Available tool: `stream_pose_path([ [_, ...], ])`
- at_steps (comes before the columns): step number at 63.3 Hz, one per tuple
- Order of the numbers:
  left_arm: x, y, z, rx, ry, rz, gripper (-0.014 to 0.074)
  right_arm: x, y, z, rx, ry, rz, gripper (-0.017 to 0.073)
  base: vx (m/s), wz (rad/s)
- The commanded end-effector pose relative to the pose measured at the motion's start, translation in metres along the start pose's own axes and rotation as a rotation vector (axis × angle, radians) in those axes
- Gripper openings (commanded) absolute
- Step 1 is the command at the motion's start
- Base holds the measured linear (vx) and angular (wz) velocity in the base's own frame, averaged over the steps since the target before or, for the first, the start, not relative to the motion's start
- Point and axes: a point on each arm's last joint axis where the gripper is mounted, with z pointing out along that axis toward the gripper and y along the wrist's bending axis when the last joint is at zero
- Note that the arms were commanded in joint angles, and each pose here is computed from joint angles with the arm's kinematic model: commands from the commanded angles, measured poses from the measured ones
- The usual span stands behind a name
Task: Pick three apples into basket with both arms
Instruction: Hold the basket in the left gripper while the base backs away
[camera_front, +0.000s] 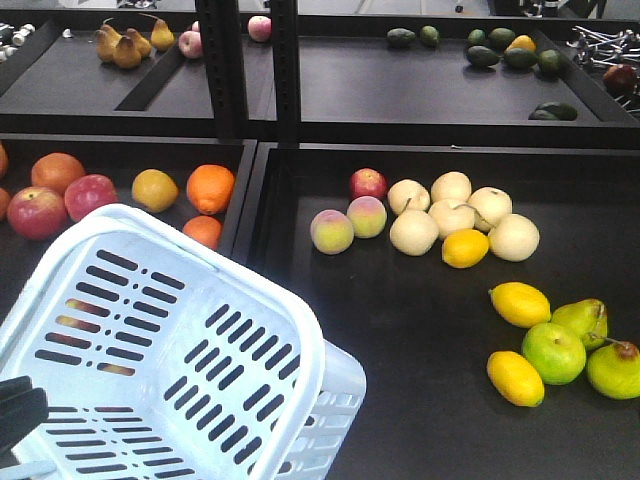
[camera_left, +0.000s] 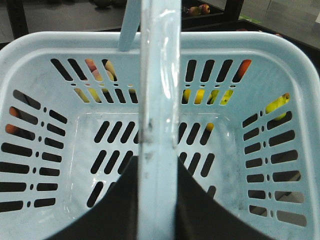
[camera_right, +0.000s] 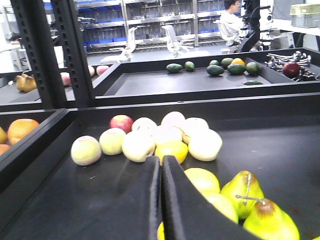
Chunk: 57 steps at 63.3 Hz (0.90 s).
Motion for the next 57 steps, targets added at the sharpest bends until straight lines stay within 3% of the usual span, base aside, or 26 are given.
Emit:
stream_pose_path([
  [1, -0.0155, 0.0002, -0.0032, -0.016, -0.104, -0.037, -0.0008, -0.0019, -0.0005, -0.0005, 0.006, -0.066, -0.019, -0.0004, -0.1, 0.11],
  [26, -0.0155, 0.0002, -0.0032, -0.016, -0.104, -0.037, -0.0008, -0.0019, -0.0005, -0.0005, 0.006, -0.066, -0.019, -0.0004, -0.09, 0.2],
  [57, -0.0155, 0.0002, -0.0032, -0.016, -0.104, -0.037, -0.0008, -0.0019, -0.0005, -0.0005, 0.006, -0.066, -0.019, -0.0004, -0.11, 0.46],
])
